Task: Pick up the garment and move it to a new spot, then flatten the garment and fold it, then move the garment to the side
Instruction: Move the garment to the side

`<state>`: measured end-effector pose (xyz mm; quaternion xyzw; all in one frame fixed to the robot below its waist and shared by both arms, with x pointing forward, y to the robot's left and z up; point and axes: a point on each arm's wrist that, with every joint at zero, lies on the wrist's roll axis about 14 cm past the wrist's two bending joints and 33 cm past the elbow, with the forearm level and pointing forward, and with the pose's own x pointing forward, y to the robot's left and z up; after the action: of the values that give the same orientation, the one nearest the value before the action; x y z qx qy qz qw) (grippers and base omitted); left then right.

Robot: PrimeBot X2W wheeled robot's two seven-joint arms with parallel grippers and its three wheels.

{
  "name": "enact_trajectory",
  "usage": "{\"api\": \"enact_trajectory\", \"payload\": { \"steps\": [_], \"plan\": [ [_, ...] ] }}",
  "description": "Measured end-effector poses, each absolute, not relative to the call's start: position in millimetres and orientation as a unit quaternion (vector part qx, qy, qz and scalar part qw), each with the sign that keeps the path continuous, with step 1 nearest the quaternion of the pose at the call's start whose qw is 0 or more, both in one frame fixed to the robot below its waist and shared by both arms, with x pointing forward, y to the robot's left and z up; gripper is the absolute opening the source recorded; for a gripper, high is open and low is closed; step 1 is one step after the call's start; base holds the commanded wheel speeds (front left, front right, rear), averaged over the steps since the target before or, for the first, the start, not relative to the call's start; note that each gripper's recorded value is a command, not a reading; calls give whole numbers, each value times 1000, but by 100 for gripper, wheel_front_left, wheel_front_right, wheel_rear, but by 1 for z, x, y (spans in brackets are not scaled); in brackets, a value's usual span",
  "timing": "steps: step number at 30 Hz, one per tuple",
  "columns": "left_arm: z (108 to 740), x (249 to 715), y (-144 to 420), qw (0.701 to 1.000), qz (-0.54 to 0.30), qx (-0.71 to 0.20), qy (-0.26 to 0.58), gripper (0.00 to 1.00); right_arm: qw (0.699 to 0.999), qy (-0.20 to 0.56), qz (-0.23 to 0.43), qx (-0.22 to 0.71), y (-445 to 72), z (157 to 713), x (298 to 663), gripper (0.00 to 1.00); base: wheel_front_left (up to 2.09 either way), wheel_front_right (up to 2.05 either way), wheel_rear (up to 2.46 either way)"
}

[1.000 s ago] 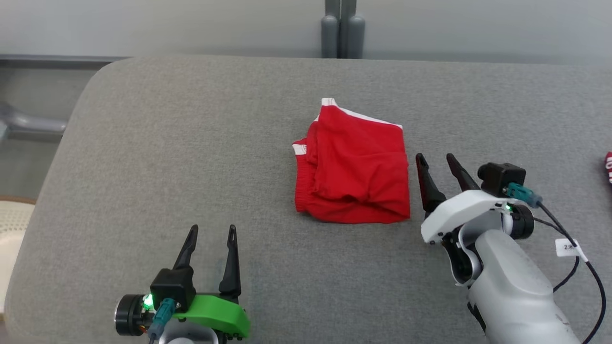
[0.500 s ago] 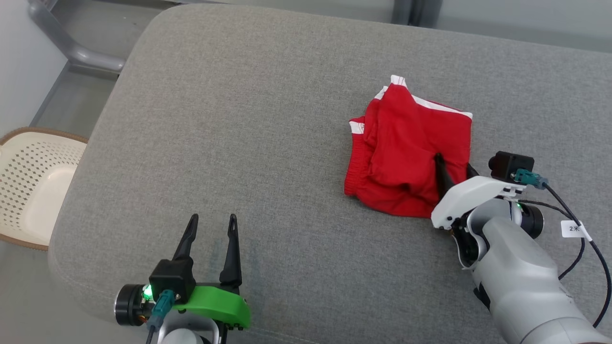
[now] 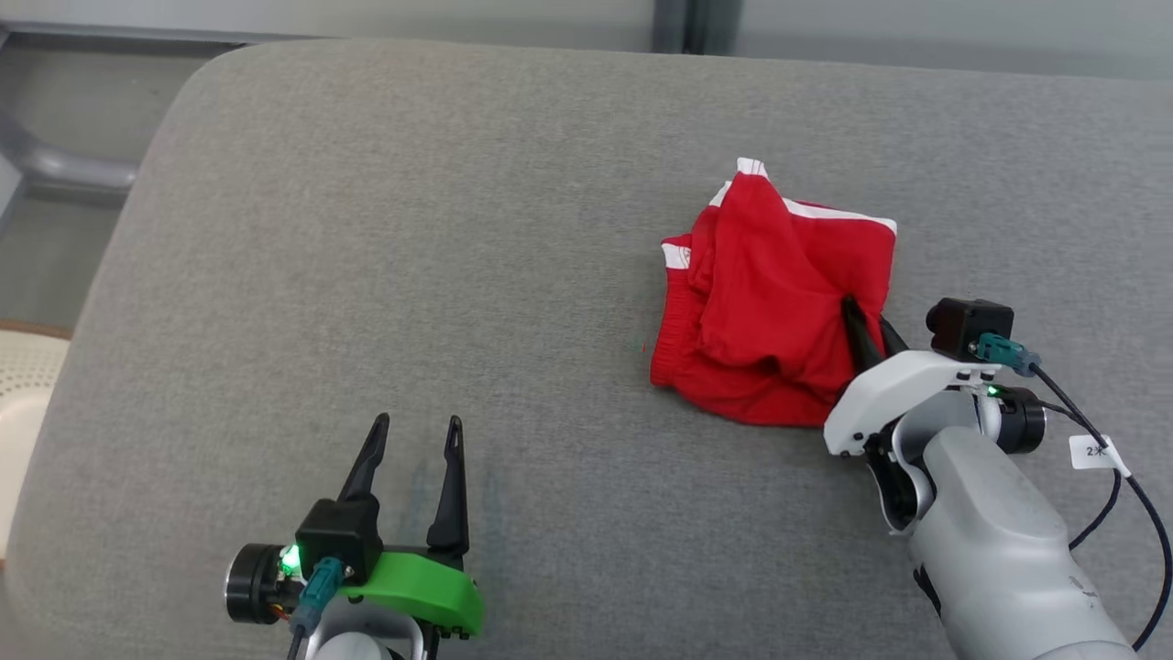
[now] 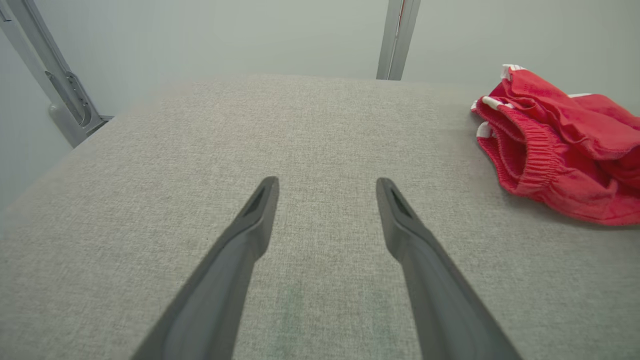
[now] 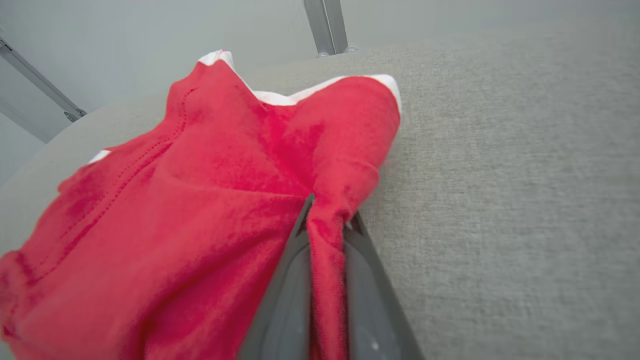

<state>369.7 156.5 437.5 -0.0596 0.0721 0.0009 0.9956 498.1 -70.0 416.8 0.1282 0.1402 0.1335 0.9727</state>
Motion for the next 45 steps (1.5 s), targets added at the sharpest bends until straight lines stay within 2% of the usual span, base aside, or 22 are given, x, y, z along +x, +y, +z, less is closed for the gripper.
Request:
{"api": "enact_trajectory", "payload": {
  "steps": [7, 13, 22, 28, 31, 39, 45],
  "plan": [
    [443, 387, 98, 991, -90, -72, 64, 100, 982, 134, 66, 120, -134, 419, 465, 0, 0, 0, 0],
    [453, 397, 35, 978, -181, -82, 54, 100, 982, 133, -11, 134, -193, 417, 422, 0, 0, 0, 0],
    [458, 393, -42, 951, -292, -89, 54, 100, 977, 124, -100, 142, -253, 418, 363, 0, 0, 0, 0],
    [466, 390, -74, 936, -337, -92, 45, 100, 976, 119, -136, 124, -283, 423, 339, 0, 0, 0, 0],
    [463, 390, -75, 935, -338, -91, 49, 100, 980, 116, -129, 96, -290, 430, 345, 0, 0, 0, 0],
    [461, 402, -56, 945, -311, -86, 45, 100, 990, 94, -101, -8, -319, 472, 396, 0, 0, 0, 0],
    [455, 416, -27, 958, -271, -85, 46, 100, 980, 126, -129, -82, -372, 488, 429, 0, 0, 0, 0]
  ]
}}
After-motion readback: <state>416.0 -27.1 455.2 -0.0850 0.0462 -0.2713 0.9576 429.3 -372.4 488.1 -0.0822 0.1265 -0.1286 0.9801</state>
